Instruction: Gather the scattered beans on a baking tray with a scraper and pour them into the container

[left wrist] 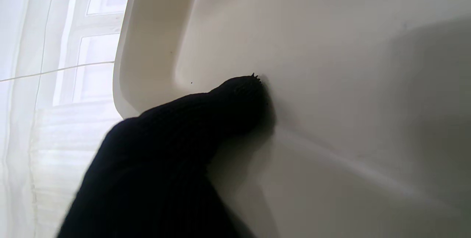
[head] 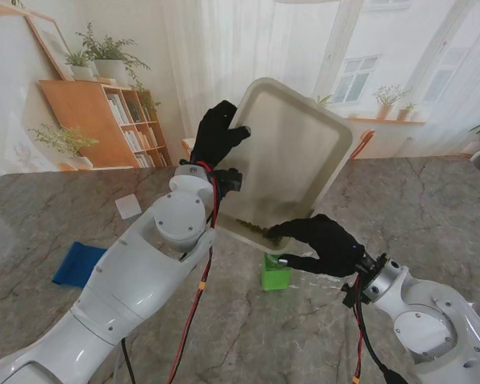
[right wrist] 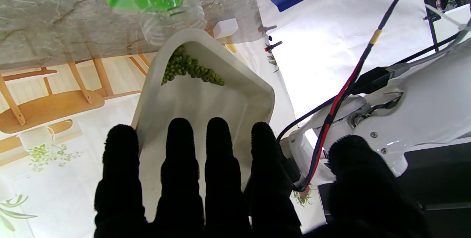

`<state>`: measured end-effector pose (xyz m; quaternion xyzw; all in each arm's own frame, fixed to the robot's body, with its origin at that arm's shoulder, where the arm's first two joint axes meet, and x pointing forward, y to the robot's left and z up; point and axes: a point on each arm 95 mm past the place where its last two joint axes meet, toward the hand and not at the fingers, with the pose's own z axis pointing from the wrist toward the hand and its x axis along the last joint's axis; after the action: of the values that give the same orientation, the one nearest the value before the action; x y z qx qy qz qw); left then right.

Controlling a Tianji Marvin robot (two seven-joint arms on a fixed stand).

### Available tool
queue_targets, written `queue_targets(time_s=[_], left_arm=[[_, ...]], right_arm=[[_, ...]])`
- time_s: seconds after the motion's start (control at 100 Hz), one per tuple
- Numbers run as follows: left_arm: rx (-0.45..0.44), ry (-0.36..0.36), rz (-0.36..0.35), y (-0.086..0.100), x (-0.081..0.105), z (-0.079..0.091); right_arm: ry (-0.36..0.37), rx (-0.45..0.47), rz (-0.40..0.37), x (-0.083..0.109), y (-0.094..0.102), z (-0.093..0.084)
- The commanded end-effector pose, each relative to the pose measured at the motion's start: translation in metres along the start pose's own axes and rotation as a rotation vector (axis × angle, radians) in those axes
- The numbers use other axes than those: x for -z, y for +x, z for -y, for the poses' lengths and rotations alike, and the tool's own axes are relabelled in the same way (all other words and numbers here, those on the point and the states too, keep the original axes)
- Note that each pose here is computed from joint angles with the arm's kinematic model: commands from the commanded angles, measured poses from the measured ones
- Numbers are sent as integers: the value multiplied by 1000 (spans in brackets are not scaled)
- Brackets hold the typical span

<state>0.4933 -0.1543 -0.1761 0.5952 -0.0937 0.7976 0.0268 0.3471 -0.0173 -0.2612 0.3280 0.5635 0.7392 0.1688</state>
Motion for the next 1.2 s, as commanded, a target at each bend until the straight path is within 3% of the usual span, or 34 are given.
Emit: queue_targets(time_s=[0.0,1.19], left_arm=[[29,-13,-16,6,1,-8],[46,-50,-74,17,3,-12]], right_arm=[[12,-3,-5,1,2,2],[13,-11,-10,0,2,4]])
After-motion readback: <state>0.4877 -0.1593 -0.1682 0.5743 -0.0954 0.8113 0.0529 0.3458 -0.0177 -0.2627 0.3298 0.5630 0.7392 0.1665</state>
